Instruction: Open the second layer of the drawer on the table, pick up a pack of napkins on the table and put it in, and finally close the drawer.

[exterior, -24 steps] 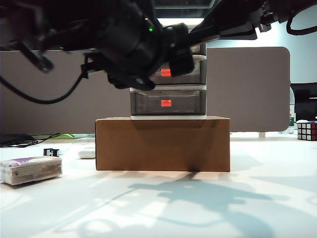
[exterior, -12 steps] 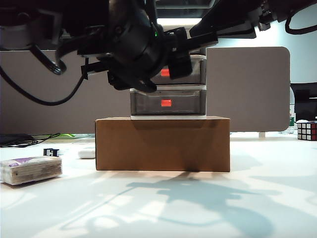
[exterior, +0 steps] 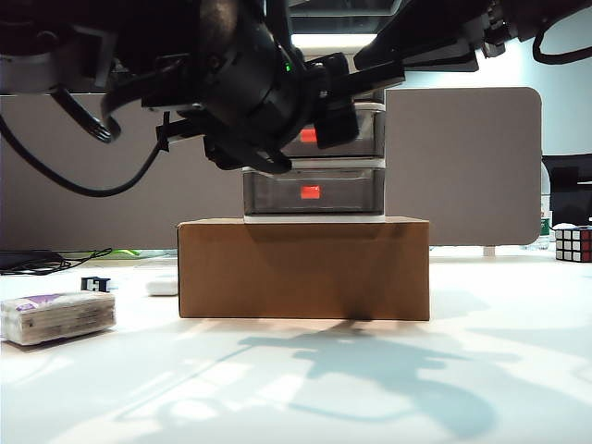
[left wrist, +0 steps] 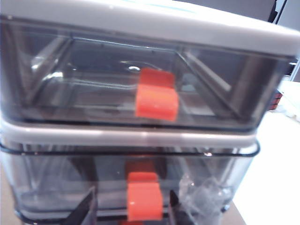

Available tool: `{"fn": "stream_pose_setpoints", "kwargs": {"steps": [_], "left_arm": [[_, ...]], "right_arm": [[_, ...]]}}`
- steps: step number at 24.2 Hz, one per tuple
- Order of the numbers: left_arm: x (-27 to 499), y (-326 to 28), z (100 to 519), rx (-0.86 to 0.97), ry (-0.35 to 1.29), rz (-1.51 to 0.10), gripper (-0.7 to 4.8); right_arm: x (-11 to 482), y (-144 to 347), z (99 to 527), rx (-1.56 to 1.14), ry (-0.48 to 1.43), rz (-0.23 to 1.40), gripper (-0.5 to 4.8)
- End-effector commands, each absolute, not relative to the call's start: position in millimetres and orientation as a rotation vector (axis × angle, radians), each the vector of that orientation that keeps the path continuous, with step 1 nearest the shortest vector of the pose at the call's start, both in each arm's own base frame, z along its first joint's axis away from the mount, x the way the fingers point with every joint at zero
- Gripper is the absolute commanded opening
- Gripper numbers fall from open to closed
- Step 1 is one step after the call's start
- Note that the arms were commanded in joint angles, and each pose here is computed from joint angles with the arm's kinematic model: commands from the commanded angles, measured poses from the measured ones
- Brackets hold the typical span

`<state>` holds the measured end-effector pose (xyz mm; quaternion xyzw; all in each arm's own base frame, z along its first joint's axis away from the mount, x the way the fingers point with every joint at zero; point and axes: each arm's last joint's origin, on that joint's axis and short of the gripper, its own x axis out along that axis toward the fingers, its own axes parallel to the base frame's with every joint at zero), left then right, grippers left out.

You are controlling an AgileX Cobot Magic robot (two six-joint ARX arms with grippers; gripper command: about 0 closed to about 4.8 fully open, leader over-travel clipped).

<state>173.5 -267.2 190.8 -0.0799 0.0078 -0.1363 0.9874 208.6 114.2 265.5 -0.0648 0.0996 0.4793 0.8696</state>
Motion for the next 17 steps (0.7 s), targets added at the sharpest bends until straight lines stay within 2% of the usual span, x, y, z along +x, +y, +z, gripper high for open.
{"fn": "stream_pose_setpoints", "kwargs": {"steps": [1,17], "left_arm": [[176.4,-266.5,192.3,-0.178,0.005,-0.272,1.84],[182.6,-275.2,196.0,-0.171,0.000,-0.298,1.82]], "right_arm": [[208.9,114.4,269.7,-0.139,0.180,1.004,-0.05],[208.9,114.4,269.7,-0.139,0.180,1.004,-0.05]]}}
